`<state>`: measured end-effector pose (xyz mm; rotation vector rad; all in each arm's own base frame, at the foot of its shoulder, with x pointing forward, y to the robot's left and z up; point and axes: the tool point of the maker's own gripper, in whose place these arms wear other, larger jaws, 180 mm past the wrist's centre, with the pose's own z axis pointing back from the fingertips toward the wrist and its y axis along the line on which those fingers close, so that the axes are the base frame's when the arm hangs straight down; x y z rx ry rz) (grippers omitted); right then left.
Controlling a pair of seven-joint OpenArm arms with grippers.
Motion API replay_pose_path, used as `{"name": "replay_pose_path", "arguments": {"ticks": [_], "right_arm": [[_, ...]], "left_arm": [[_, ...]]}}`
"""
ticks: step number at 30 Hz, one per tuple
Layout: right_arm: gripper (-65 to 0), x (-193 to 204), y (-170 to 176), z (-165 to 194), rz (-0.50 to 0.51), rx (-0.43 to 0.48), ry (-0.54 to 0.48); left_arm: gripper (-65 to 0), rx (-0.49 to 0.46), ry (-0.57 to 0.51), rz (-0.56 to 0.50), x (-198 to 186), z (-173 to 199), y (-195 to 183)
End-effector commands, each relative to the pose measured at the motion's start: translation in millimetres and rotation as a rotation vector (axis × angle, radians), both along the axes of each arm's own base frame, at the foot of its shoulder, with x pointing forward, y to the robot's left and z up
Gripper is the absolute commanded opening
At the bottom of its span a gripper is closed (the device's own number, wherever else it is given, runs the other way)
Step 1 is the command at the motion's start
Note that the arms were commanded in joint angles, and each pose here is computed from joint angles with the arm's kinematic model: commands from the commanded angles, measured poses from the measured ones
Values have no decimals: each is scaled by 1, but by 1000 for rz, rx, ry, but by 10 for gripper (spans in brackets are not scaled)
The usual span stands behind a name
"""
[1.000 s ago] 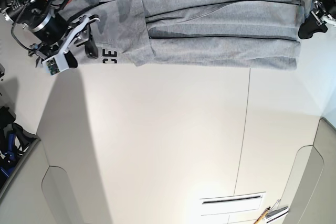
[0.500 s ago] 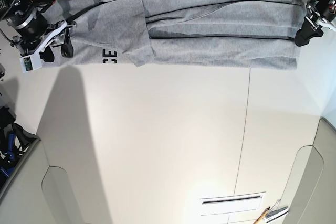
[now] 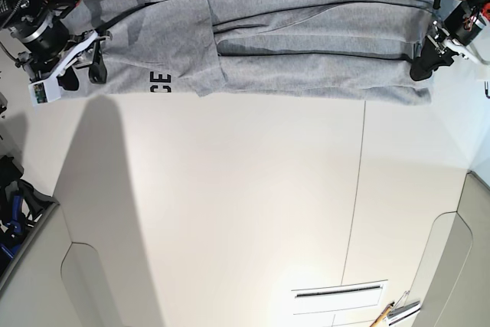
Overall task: Fold the T-shirt properly
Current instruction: 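Grasp the folded edge with both grippers and fold it over again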
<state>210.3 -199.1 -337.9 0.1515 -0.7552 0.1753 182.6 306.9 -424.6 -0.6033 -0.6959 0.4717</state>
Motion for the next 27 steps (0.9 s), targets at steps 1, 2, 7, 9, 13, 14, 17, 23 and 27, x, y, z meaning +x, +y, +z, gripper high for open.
{"name": "replay_pose_path", "arguments": {"ticks": [1,2,7,9,13,14,17,23,27], "right_arm": [[-316,5,0,9,8,1,-42],[-316,5,0,9,8,1,-42],[-316,5,0,9,8,0,-42],[-316,5,0,9,8,0,-42],[-316,6,0,10,8,0,-43],[-316,6,0,10,8,0,-43],[-316,5,0,9,8,0,-42],[-316,5,0,9,7,-1,-41],[-316,5,-2,8,5,-11,-38]], "left_arm": [[-289,30,92,-39,-16,-13,0],[-292,34,100,-44,-17,-13,0],[-367,44,101,-22,-20,-11,9],[-453,51,89,0,-19,-8,16],[-555,67,56,45,-16,-1,28],[-588,70,49,53,-15,0,29],[-650,78,24,75,-11,3,33],[-650,6,-50,100,-1,21,30],[-650,-100,-119,45,6,49,14]]}}
